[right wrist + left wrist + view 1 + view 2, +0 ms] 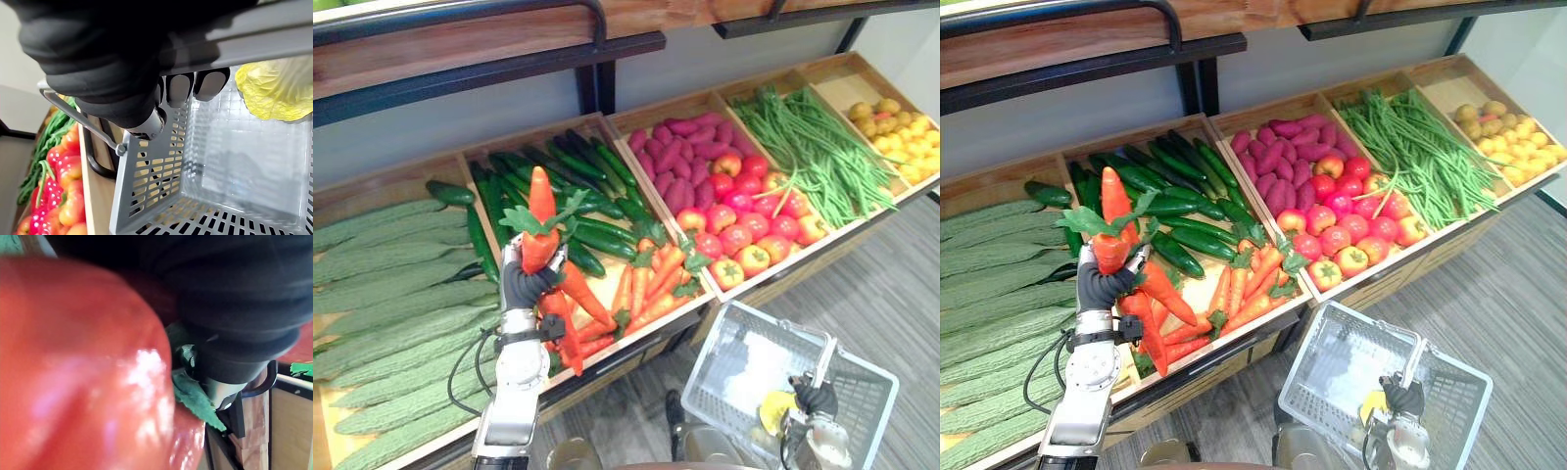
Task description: Pick vegetable in the basket
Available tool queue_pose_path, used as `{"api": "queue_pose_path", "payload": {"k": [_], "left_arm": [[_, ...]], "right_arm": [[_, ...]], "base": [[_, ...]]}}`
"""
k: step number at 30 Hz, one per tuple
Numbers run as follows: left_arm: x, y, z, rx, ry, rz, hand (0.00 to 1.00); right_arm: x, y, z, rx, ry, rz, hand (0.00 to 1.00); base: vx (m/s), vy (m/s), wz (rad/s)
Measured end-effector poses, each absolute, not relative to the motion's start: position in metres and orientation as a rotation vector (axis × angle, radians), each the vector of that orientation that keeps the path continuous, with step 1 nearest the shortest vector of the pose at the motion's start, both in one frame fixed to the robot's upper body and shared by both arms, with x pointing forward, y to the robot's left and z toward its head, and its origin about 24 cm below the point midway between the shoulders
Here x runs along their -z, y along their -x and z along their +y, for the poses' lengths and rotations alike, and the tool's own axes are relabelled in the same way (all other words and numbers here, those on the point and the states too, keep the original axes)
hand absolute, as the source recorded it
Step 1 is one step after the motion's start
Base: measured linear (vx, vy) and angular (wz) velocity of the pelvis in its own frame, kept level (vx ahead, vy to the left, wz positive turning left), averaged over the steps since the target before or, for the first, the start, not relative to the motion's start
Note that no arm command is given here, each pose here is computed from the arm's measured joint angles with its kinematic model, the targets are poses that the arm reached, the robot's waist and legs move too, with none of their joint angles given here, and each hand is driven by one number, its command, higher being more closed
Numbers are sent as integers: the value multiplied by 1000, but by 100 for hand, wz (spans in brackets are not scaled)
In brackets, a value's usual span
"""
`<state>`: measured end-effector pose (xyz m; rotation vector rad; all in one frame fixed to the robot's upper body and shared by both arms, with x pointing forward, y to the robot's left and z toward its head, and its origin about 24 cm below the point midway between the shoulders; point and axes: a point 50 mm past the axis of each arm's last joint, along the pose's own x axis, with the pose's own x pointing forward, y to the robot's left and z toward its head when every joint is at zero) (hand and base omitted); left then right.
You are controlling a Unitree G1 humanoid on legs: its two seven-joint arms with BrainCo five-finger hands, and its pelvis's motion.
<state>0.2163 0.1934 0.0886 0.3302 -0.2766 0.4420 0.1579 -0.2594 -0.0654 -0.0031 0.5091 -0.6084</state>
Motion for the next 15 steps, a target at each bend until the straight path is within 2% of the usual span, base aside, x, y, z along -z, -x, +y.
{"api": "queue_pose_path", "payload": {"k": [2, 4, 7, 12, 15], "left_arm": [[-88, -217, 196, -463, -312, -276, 100], [-87, -218, 200, -479, -309, -273, 100], [-82, -220, 200, -474, -310, -252, 100], [-74, -241, 168, -337, -264, -237, 100], [-73, -240, 166, -335, -235, -229, 100]], "right_arm": [[60, -194, -257, 544, 26, 480, 100], [56, -211, -247, 523, 12, 459, 100], [54, -222, -241, 477, 55, 455, 100], [62, -211, -233, 452, 75, 502, 100], [50, -222, -221, 435, 79, 442, 100]], "base": [[-181, -12, -174], [-94, 26, -208], [-10, -104, -157], [76, -159, -110], [40, -107, -190]]}}
